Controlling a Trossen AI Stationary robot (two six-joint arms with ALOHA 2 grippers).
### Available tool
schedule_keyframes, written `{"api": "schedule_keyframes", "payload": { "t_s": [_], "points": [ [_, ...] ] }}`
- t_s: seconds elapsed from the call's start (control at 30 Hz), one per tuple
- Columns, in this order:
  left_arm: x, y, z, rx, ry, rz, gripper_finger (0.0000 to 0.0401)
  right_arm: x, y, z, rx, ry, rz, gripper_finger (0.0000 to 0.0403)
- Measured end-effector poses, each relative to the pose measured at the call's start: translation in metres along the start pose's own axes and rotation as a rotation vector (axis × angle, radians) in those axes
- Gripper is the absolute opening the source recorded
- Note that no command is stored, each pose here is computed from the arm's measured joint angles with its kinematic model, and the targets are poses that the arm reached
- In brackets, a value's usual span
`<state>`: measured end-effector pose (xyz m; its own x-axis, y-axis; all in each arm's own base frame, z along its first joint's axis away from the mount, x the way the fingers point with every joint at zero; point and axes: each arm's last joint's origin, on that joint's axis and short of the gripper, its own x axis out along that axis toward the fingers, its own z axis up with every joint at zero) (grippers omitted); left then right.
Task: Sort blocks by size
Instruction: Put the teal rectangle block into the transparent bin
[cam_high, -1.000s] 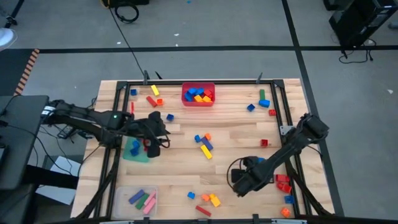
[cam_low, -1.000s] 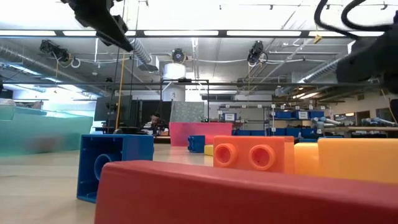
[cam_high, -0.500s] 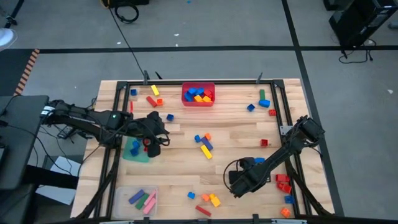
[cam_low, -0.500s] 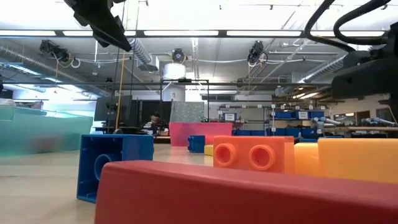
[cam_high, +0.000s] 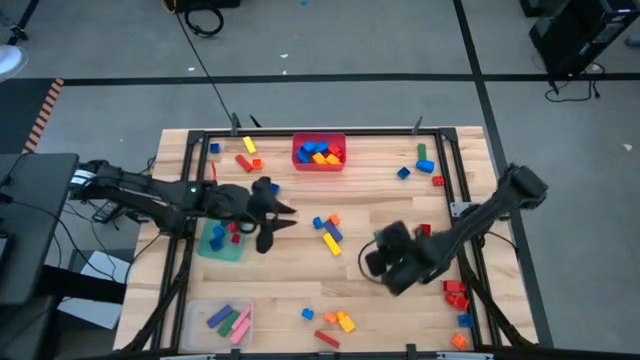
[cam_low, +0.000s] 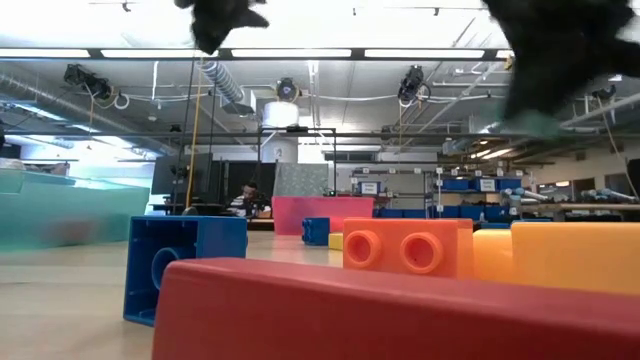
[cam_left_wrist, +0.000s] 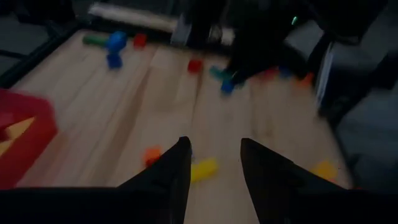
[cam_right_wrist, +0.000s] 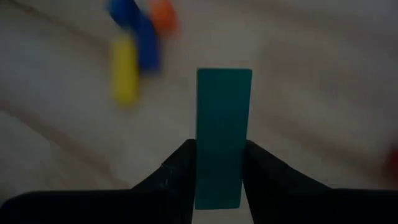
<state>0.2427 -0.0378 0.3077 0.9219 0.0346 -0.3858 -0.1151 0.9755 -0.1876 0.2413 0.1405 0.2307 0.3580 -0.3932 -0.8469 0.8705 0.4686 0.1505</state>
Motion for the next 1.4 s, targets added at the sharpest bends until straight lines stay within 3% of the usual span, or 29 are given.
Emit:
{"api": "schedule_keyframes", "payload": {
  "t_s": [0.17, 0.33, 0.43, 0.57, 0.67, 0.8, 0.93, 1.4],
  "points": [
    [0.023, -0.006, 0.008, -0.143, -0.125, -0.041, 0.0147, -0.036, -0.015, 0.043, -0.164, -0.165, 0.17, 0.0111],
    [0.054, -0.008, 0.003, -0.26, -0.149, -0.091, 0.0159, -0.063, -0.021, 0.076, -0.281, -0.278, 0.346, 0.0111],
    [0.073, -0.009, 0.0, -0.359, -0.189, -0.124, 0.0184, -0.072, -0.019, 0.089, -0.343, -0.322, 0.442, 0.0111],
    [0.097, -0.008, -0.005, -0.382, -0.256, -0.146, 0.023, -0.074, -0.016, 0.099, -0.405, -0.331, 0.512, 0.0111],
    [0.11, -0.011, -0.003, -0.399, -0.389, -0.208, 0.0269, -0.071, -0.015, 0.103, -0.433, -0.318, 0.529, 0.0111],
    [0.119, -0.013, -0.002, -0.332, -0.547, -0.253, 0.0305, -0.07, -0.011, 0.104, -0.47, -0.31, 0.563, 0.0111],
    [0.128, -0.014, -0.006, -0.296, -0.587, -0.255, 0.0313, -0.072, -0.009, 0.105, -0.475, -0.316, 0.589, 0.0111],
    [0.153, -0.033, 0.021, -0.1, -0.644, -0.219, 0.0258, -0.073, -0.004, 0.107, -0.495, -0.324, 0.654, 0.0112]
  ]
}}
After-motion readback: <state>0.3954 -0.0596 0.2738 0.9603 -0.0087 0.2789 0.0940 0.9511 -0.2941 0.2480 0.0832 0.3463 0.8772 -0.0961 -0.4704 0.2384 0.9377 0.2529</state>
